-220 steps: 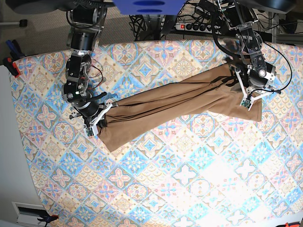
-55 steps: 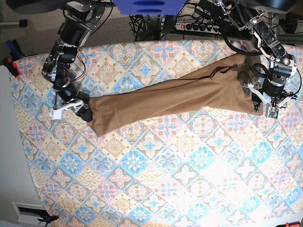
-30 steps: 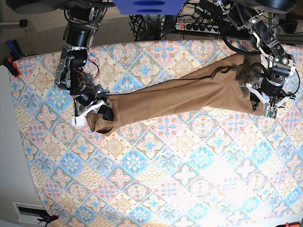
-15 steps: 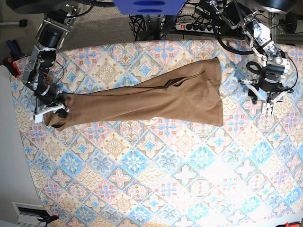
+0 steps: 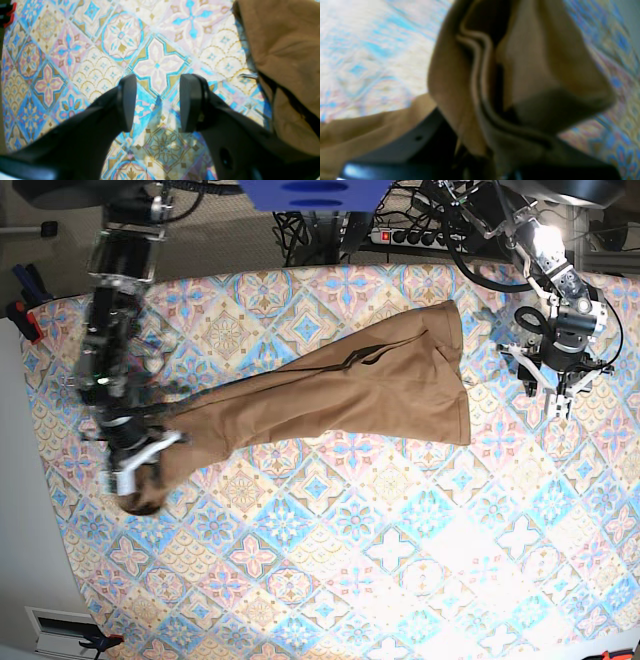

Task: Layout the t-shirt on the table in an organized manner, then fold the t-shirt properly
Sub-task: 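Fold the held strip end with the right gripper toward the strip middle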

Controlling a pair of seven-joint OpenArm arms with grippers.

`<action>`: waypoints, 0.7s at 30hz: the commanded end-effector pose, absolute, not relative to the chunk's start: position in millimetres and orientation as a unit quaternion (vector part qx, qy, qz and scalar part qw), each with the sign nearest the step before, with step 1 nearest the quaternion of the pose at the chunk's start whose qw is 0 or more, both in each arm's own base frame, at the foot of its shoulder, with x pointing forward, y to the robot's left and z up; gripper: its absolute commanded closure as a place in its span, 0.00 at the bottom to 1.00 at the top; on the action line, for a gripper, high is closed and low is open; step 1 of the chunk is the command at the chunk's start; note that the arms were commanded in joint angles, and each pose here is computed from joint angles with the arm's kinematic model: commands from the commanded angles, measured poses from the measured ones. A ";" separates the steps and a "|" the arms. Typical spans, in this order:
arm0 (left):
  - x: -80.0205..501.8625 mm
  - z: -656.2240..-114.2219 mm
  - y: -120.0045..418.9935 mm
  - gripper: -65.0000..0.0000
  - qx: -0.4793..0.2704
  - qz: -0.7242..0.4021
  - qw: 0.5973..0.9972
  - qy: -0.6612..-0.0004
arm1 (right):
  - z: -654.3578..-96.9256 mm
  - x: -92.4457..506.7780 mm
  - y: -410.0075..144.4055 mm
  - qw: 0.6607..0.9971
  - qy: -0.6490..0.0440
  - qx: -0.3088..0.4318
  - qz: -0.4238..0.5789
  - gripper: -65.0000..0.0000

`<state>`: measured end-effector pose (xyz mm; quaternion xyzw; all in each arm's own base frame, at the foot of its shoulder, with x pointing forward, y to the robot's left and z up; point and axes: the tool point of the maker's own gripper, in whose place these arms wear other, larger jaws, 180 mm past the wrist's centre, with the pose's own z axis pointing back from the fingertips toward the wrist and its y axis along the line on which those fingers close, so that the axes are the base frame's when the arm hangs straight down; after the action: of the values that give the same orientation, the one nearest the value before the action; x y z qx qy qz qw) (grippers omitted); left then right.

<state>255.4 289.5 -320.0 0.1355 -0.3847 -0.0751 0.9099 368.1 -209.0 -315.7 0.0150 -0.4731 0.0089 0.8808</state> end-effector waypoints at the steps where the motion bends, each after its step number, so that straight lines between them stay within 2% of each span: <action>1: 261.2 -307.8 292.5 0.59 0.144 -0.077 0.900 -0.404 | -307.3 366.3 -205.7 0.876 -0.481 0.006 0.021 1.00; 10: 260.4 -308.5 292.8 0.59 0.145 -0.077 0.901 -0.402 | -333.2 330.6 -134.2 0.892 -0.440 -0.011 0.103 1.00; 17: 260.3 -308.7 292.9 0.59 0.145 -0.077 0.901 -0.401 | -359.1 303.3 -110.5 0.905 -0.402 -0.038 0.136 1.00; 21: 257.4 -311.1 292.9 0.59 0.144 -0.077 0.903 -0.397 | -349.4 305.9 -92.9 0.893 -0.413 -0.055 0.168 1.00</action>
<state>252.2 289.6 -322.5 0.1353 -0.3801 -0.0756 0.9119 292.4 -89.3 -367.9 -0.0461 -0.3802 0.1754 0.9070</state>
